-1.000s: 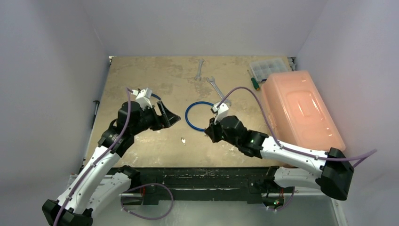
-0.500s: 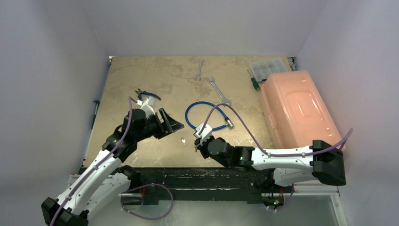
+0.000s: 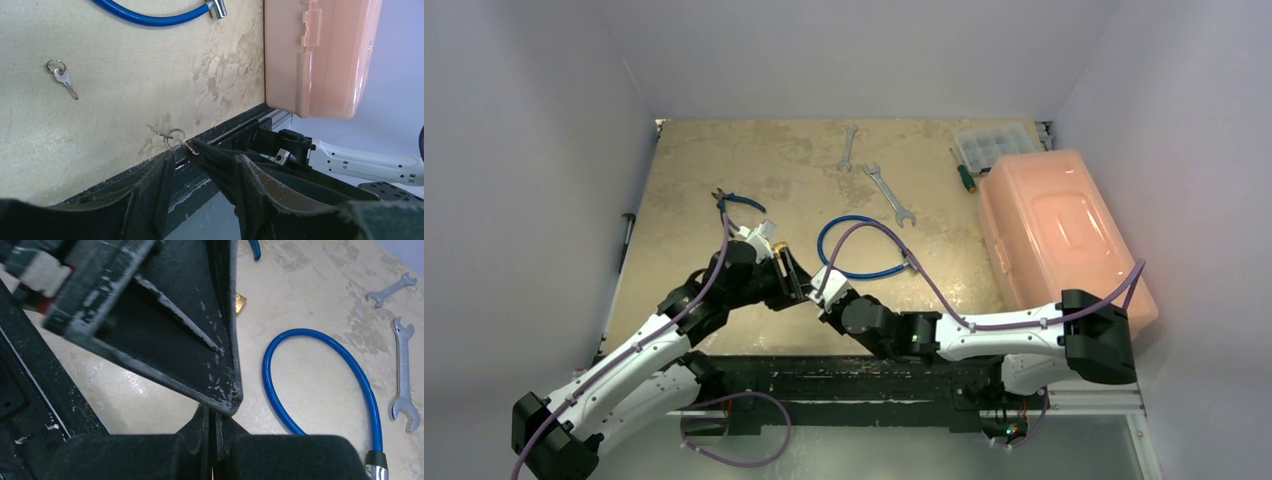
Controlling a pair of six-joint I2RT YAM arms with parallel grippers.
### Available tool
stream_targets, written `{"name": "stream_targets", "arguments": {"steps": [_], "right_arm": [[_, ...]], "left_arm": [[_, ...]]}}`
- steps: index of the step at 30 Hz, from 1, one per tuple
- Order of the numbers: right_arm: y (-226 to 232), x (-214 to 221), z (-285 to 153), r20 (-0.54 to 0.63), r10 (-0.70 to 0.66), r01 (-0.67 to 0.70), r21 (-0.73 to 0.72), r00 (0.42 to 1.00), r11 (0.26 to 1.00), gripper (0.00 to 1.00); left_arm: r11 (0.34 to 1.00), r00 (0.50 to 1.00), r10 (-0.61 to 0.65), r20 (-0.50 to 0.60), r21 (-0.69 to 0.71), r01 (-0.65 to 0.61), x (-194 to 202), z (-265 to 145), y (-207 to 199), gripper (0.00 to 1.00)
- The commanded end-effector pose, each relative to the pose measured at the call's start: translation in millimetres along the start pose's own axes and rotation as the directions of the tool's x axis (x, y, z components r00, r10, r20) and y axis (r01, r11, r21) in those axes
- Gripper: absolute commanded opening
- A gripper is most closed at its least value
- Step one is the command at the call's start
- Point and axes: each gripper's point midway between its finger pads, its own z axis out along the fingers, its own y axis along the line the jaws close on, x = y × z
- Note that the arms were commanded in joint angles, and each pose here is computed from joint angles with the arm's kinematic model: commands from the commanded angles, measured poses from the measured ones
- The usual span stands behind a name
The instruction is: Unlock with the key
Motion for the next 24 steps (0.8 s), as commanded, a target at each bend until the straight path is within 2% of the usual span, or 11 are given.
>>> {"name": "stream_targets", "arguments": {"steps": [1,8,13,24], "right_arm": [[4,-30,2,0.065,-0.009,0.008,0.022,0.998,1.000,0.00],[8,-29,2,0.065,-0.015,0.014,0.021,0.998,1.000,0.00],[4,-33,-5,0.089,0.003,-0.006,0.034,0.996,0.999,0.00],[-1,-41,-10,0.117,0.023,-0.028,0.043,0.993,0.999,0.00]], "left_arm": [[1.000,1.000,-0.005,0.021,0.025,0.005,-2,4,-5,0.46],[1.000,1.000,-0.007,0.030,-0.002,0.007,-1,7,2,0.41],[1.000,0.999,-0.018,0.030,-0.023,0.018,0,8,7,0.40],[0.999,0.999,-0.038,0.038,-0.007,0.038,-1,11,7,0.30]]}}
